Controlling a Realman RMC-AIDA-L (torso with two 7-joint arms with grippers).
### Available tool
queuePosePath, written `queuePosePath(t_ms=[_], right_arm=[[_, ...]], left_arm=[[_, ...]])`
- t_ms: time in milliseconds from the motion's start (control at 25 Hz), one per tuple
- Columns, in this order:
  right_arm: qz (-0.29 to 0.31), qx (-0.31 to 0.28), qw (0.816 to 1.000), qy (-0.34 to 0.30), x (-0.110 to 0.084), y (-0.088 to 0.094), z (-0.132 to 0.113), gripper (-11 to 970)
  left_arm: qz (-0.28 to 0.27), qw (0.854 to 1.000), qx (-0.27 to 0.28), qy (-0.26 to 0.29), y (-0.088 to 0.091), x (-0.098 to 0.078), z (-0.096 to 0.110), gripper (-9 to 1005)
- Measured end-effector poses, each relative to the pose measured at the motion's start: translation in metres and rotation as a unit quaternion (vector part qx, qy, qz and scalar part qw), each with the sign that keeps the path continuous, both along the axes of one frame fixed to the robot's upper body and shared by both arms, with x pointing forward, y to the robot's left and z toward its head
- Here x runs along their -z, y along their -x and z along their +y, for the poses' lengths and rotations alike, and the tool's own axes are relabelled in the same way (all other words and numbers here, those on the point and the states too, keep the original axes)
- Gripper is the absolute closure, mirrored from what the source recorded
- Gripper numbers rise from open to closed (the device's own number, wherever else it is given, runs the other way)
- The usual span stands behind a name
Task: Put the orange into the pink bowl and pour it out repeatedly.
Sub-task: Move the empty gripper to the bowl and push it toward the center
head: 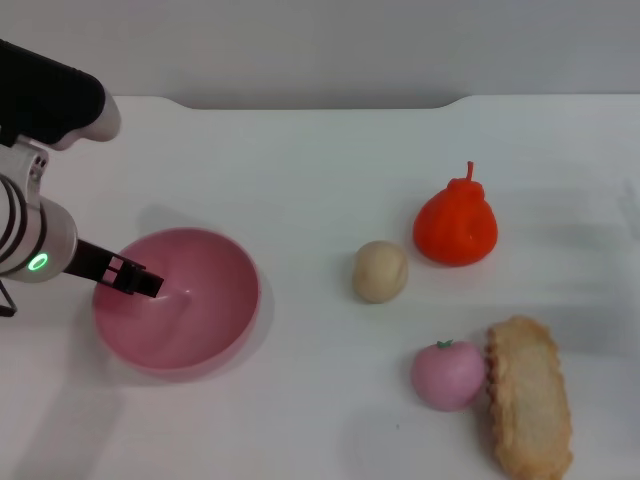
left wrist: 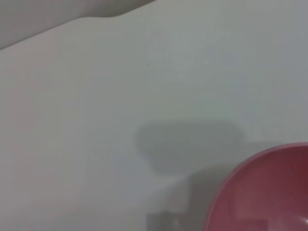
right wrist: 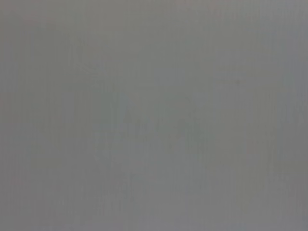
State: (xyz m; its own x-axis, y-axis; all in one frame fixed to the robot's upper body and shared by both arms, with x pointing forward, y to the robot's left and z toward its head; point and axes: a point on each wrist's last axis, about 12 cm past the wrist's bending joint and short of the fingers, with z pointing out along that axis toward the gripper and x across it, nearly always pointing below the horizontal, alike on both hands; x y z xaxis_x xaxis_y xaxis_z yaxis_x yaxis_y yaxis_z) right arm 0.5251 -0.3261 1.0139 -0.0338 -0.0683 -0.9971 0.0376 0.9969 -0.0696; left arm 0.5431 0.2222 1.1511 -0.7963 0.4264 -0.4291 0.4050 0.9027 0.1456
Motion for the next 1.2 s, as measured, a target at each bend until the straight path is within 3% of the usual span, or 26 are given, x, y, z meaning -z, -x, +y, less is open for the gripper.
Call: queuePosePath(t_ms=[920,1200], right_arm=[[-0.005,0.000,1.000,-0.001,-0.001,0.001,0.000,171],[-0.006,-0.002,1.000,-0.001,-0.001,0.001,0.001,170]], left_arm=[[0.021,1.000,0.010,-0.014,-0.010,0.015,-0.006,299],[0.029,0.999,0.014,-0.026,-0.013,0.020,-0.009,425]])
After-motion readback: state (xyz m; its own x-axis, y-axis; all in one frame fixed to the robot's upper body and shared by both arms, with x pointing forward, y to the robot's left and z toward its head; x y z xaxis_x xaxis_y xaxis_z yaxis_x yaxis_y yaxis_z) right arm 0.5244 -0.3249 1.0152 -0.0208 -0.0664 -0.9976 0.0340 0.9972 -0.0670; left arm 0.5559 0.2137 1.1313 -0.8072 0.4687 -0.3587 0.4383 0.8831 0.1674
